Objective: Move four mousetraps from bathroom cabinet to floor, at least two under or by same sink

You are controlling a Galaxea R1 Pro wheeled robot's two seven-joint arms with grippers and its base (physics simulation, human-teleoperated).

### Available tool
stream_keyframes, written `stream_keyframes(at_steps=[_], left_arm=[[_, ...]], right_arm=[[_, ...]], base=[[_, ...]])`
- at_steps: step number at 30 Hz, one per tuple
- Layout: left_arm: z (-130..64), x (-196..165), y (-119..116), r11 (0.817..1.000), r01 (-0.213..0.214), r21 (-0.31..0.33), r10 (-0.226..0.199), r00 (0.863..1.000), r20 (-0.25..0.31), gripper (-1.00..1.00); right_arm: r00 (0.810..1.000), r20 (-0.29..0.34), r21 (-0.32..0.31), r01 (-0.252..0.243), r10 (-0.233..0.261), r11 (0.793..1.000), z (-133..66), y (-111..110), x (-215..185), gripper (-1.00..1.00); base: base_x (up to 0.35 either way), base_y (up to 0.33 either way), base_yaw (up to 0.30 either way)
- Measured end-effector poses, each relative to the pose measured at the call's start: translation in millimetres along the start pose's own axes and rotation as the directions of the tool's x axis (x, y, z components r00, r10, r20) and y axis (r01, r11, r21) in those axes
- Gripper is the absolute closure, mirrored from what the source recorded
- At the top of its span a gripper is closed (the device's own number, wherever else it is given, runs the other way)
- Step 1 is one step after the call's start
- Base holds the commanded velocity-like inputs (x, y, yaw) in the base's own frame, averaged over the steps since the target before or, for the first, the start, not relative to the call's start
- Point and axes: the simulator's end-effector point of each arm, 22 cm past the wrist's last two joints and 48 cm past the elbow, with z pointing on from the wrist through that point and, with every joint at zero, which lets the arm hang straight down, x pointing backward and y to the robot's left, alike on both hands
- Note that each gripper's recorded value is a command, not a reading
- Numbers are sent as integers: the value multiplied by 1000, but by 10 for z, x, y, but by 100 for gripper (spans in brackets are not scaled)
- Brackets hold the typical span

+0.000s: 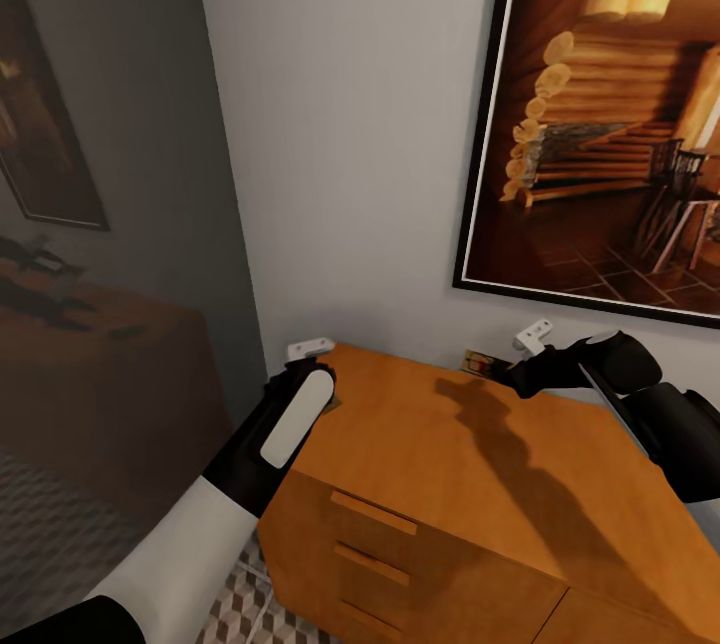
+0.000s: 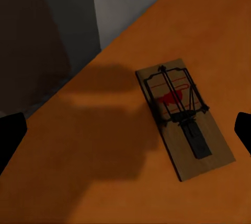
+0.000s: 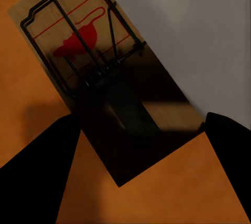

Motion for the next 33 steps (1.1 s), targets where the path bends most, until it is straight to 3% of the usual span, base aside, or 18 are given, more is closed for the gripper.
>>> stream_keyframes(at_steps=[5, 17, 33], left_arm=[[28, 39, 85, 999, -4, -42, 4, 1000, -7, -100], [18, 18, 108, 999, 0, -51, 0, 1000, -1, -100], [19, 45, -30, 1000, 0, 10, 0, 1000, -12, -100]], right_arm=[[1000, -2, 5, 2, -2, 1000, -2, -13, 6, 100], [1000, -4, 12, 4, -4, 1000, -3, -32, 12, 100], [1000, -8, 18, 8, -8, 1000, 1, -41, 20, 100]], base=[[0, 0, 0], [2, 0, 0], [67, 0, 0]])
